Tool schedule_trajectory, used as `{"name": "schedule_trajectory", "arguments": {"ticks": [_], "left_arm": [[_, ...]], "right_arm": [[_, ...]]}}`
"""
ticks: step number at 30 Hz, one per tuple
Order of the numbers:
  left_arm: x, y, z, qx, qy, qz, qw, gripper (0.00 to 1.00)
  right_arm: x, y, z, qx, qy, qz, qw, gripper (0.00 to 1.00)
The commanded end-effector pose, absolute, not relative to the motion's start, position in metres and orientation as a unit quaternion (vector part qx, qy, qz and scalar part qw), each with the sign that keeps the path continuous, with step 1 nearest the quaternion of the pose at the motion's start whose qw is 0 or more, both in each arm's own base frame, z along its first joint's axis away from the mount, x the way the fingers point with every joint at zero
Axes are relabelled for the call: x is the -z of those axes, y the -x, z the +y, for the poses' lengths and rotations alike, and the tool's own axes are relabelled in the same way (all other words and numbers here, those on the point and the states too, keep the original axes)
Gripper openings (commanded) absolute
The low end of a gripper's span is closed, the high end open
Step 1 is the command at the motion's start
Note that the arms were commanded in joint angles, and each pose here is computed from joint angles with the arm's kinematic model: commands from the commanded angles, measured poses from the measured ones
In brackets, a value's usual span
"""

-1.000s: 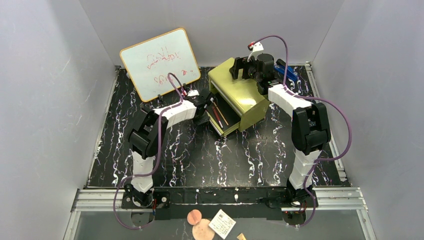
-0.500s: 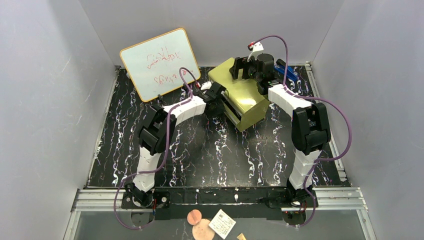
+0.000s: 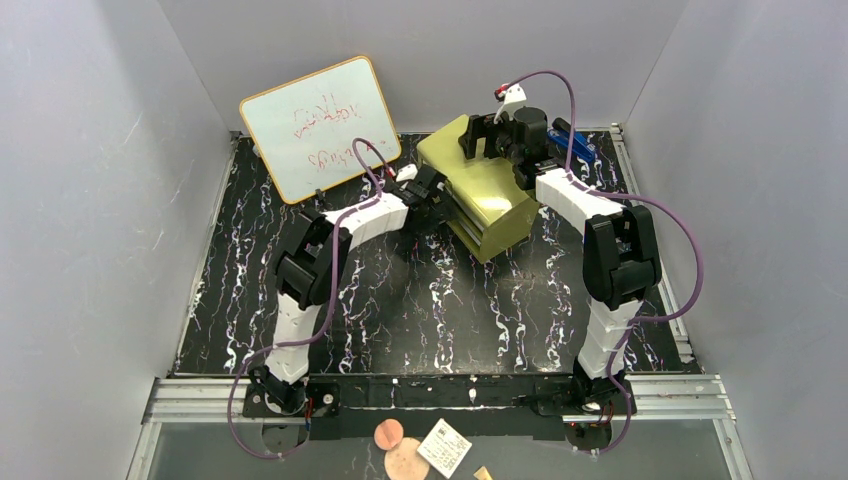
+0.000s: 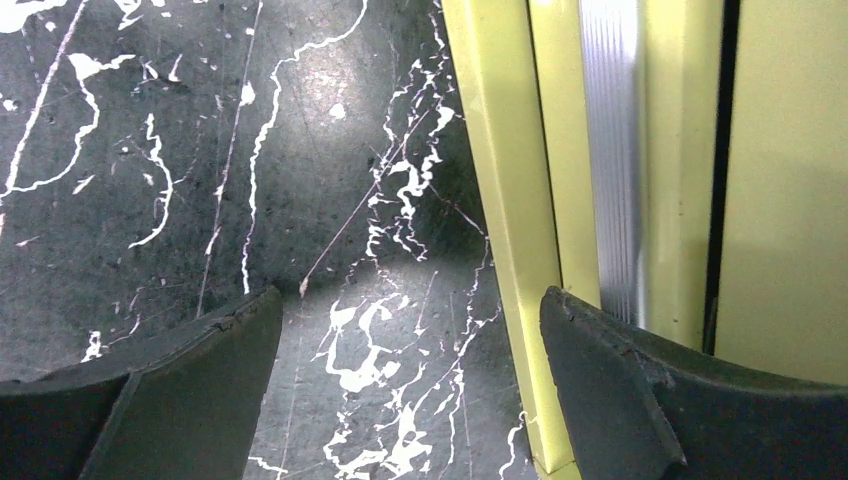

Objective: Organize the makeup

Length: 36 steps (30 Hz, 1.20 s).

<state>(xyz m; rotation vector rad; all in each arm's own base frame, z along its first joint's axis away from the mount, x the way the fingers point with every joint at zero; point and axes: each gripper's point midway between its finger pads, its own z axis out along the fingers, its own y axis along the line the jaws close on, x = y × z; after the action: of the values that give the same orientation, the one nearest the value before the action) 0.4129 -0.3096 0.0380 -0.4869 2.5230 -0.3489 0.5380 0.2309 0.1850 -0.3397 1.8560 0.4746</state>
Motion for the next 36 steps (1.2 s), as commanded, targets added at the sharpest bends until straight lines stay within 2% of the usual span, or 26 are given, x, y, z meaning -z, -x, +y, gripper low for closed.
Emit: {"name": "schedule_trajectory", "arguments": {"ticks": [1,8,13,24,30,36], "left_arm": [[-0.061,-0.418,-0.342,0.208,0.165,0.917,0.297,0.98],[-0.078,-0.413,-0.349,0.270,0.157,0.893,0.325,0.98],[-0.076,-0.402,-0.335,0.263,0.150,0.897,0.323,0.98],[-0.092,-0.379,-0.247,0.136,0.088,0.909,0.383,0.99],[-0.136,-0.375,-0.203,0.048,0.045,0.901,0.429,0.98],[-0.187,-0.373,-0.187,0.038,-0.011,0.882,0.470,0.99]], "right_arm": [[0.043,-0.393,0.192,-0.128,0.167,0.960,0.187,0.99],[0.042,-0.393,0.192,-0.127,0.165,0.960,0.188,0.99],[0.034,-0.396,0.191,-0.123,0.157,0.961,0.193,0.99],[-0.008,-0.401,0.181,-0.102,0.123,0.956,0.246,0.99],[-0.050,-0.411,0.172,-0.081,0.092,0.950,0.287,0.99],[-0.095,-0.416,0.175,-0.098,0.073,0.936,0.330,0.99]]}}
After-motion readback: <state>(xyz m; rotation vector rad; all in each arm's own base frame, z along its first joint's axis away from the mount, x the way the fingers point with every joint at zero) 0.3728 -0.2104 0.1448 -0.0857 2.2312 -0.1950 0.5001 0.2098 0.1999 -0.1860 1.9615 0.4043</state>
